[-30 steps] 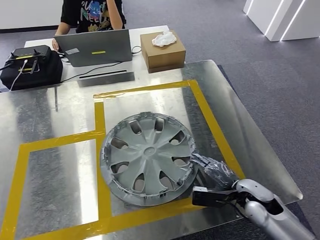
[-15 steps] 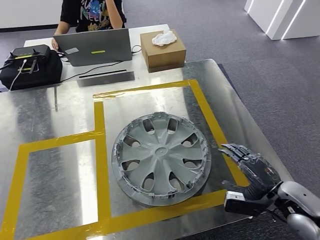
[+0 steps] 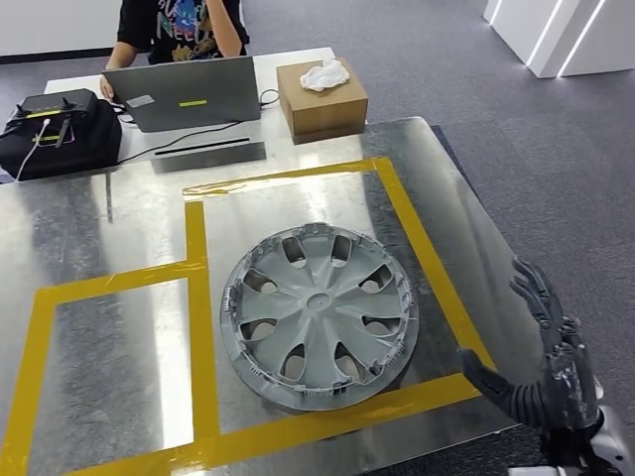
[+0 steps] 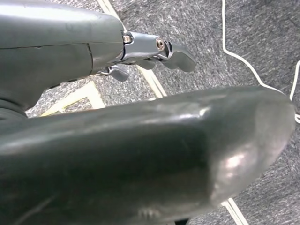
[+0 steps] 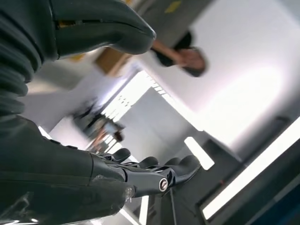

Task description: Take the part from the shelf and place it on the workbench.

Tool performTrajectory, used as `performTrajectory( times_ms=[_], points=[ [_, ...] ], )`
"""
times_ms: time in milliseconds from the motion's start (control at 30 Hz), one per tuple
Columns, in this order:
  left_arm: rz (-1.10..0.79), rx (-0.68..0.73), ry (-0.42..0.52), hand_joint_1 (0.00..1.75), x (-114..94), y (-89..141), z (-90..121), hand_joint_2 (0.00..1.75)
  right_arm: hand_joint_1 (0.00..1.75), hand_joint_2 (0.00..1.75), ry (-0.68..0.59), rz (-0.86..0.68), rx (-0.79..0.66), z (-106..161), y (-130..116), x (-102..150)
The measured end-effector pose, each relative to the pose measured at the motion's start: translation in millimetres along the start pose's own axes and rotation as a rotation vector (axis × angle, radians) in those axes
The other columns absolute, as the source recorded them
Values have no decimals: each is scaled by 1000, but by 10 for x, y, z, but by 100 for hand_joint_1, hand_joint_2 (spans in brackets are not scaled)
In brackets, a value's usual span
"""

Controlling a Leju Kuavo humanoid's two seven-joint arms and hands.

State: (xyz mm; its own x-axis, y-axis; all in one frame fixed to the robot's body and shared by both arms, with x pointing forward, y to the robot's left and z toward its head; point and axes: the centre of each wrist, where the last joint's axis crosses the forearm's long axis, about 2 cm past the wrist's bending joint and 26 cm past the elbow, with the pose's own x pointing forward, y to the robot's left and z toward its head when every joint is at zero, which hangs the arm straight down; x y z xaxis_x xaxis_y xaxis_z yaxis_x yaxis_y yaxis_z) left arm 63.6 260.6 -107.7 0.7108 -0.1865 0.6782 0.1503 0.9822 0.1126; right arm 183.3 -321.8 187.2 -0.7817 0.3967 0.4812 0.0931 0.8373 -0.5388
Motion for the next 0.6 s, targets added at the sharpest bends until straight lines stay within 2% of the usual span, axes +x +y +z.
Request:
performTrajectory(
  times_ms=[100, 267, 433, 600],
  points=[
    [8, 0, 6, 0, 5, -16, 0, 0, 0, 175, -108, -173, -172, -104, 80, 209],
    [25, 12, 15, 0, 2, -34, 5, 0, 0, 175, -177, -163, -333, -206, 9, 501],
    [38, 23, 38, 0, 2, -51, 8, 0, 0, 175, -193, -143, -404, -242, -32, 602],
    [62, 23, 62, 0, 5, -109, 18, 0, 0, 175, -198, -136, -414, -257, -40, 609]
  ],
)
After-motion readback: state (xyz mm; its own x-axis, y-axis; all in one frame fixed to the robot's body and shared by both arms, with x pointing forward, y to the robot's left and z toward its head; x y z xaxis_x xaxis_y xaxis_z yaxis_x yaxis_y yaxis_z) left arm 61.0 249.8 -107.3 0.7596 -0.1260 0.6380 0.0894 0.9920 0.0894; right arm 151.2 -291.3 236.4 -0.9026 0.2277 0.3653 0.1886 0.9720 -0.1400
